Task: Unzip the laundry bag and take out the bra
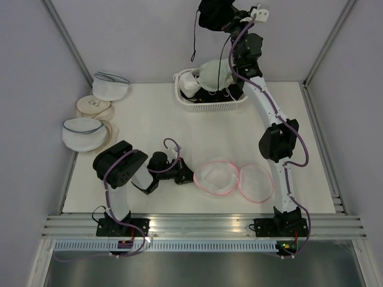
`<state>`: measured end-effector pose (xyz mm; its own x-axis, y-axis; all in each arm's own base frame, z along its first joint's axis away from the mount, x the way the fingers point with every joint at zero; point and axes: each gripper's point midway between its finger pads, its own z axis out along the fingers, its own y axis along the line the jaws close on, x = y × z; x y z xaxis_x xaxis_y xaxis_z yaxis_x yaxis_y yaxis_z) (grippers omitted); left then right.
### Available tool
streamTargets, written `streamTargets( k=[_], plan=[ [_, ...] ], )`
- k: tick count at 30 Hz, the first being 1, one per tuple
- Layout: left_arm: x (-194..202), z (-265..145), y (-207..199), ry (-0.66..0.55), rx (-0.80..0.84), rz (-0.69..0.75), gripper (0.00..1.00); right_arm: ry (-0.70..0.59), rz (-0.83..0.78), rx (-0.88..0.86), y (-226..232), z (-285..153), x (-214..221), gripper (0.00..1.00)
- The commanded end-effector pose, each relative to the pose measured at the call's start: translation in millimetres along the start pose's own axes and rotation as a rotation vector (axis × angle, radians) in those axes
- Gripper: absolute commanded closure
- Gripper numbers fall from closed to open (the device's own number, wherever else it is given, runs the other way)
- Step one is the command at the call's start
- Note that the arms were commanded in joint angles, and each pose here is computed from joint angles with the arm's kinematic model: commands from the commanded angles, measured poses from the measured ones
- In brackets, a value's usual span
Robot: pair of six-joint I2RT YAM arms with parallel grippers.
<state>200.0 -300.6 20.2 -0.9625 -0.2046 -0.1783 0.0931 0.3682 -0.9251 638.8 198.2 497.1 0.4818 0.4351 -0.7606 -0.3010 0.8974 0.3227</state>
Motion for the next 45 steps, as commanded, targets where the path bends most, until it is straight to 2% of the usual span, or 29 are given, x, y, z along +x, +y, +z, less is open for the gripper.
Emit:
streamTargets(
  k=[1, 5, 8, 16, 20, 23, 28, 31, 34, 37, 40, 45],
  plan=[
    [-2.4, 2.9, -8.6, 0.008, 0.033, 0.03, 0.98, -0.182, 0.056, -0.086, 37.9, 3.7, -92.9, 1.0],
    [-3.2, 3.4, -9.6, 0.009, 0.035, 0.031, 0.98, -0.202, 0.061, -0.085, 39.6, 4.4, -100.4, 1.0],
    [-3.9, 3.9, -10.8, 0.009, 0.039, 0.034, 0.98, -0.178, 0.036, -0.05, 29.8, 6.1, -82.9, 1.0],
    [0.1, 0.3, -6.5, 0.004, 0.031, 0.028, 0.98, 0.025, -0.011, 0.051, -27.0, 1.9, 38.2, 1.0],
    [1.9, -0.7, -3.7, 0.003, 0.027, 0.024, 0.98, 0.144, -0.013, 0.074, -45.0, -17.3, 91.3, 1.0],
    [2.1, 0.1, -2.6, 0.003, 0.03, 0.019, 0.98, 0.176, -0.017, 0.074, -45.1, -28.6, 101.9, 1.0],
    [2.5, 2.0, -0.7, 0.003, 0.041, 0.011, 0.98, 0.186, -0.035, 0.064, -33.4, -31.4, 92.5, 1.0],
    [1.7, 2.4, -2.6, -0.002, 0.056, 0.011, 0.98, 0.202, -0.073, 0.114, -39.1, -34.2, 90.6, 1.0],
    [2.9, 2.9, -0.4, 0.0, 0.057, 0.001, 0.98, 0.289, -0.142, 0.234, -58.8, -49.7, 113.3, 1.0],
    [3.7, 2.3, -1.0, -0.002, 0.068, 0.0, 0.98, 0.431, -0.19, 0.3, -78.9, -77.9, 149.6, 1.0],
    [3.8, 2.3, -1.4, -0.002, 0.07, 0.002, 0.98, 0.518, -0.198, 0.344, -90.7, -99.9, 169.1, 1.0],
    [1.9, 2.8, -5.3, -0.004, 0.084, 0.009, 0.98, 0.75, -0.19, 0.393, -103.8, -146.1, 220.1, 1.0]
  ],
)
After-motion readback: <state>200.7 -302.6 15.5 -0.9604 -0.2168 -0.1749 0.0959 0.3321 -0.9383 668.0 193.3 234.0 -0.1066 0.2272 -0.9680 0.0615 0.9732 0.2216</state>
